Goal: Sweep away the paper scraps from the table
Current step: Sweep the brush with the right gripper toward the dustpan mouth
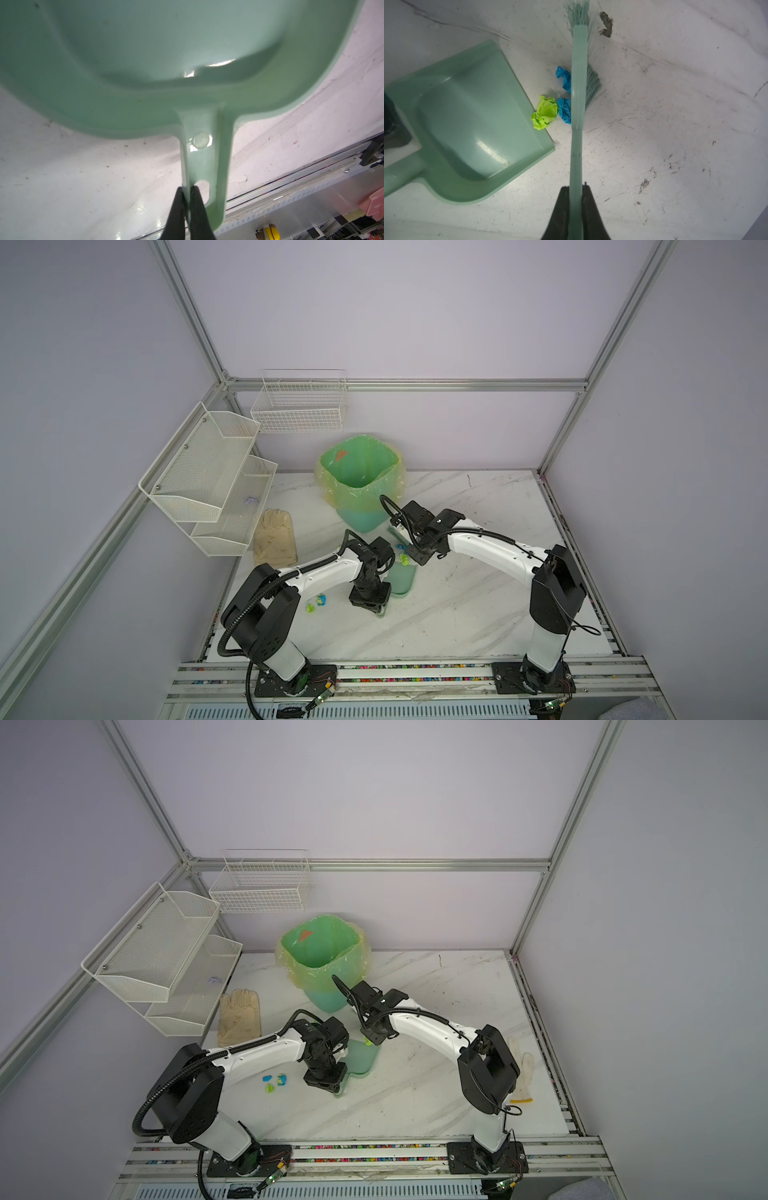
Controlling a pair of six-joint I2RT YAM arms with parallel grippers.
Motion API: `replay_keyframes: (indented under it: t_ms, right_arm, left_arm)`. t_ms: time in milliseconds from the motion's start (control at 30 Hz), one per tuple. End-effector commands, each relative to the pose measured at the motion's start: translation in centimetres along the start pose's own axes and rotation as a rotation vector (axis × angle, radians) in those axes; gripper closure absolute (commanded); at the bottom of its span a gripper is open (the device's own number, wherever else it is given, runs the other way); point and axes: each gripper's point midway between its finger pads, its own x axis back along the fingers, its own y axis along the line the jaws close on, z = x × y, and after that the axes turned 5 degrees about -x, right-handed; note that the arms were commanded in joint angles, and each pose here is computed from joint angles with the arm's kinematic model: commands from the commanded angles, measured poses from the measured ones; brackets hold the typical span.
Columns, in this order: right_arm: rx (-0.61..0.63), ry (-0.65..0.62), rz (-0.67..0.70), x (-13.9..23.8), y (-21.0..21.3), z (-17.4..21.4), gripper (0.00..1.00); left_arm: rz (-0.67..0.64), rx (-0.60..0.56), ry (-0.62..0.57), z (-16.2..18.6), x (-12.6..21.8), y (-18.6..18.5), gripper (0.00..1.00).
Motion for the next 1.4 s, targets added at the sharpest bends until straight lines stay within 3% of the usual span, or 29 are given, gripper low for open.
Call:
replay_keyframes:
  t_ms: [0,833,1167,1367]
  right_arm:
    - [0.051,0.066,-0.084,0.6,2.2,2.5,1.00]
    - [0.153,-0.033,-0.299,6.6,8.6,3.9,1.00]
    - [0.062,-0.059,-0.159,6.8,5.9,4.0,1.00]
    - [0.012,-0.154,-0.118,8.9,4.1,1.9,1.00]
  left_arm:
    - [0.013,-0.025,-0.023,-1.1,1.0,-0.6,1.00]
    - [0.010,0.002,-0.036,-1.4,1.7,0.7,1.00]
    - [-0.025,-0.006,-0.054,-1.6,1.9,1.2,1.00]
    - [-0.032,-0.020,-0.068,-1.8,2.5,1.2,1.00]
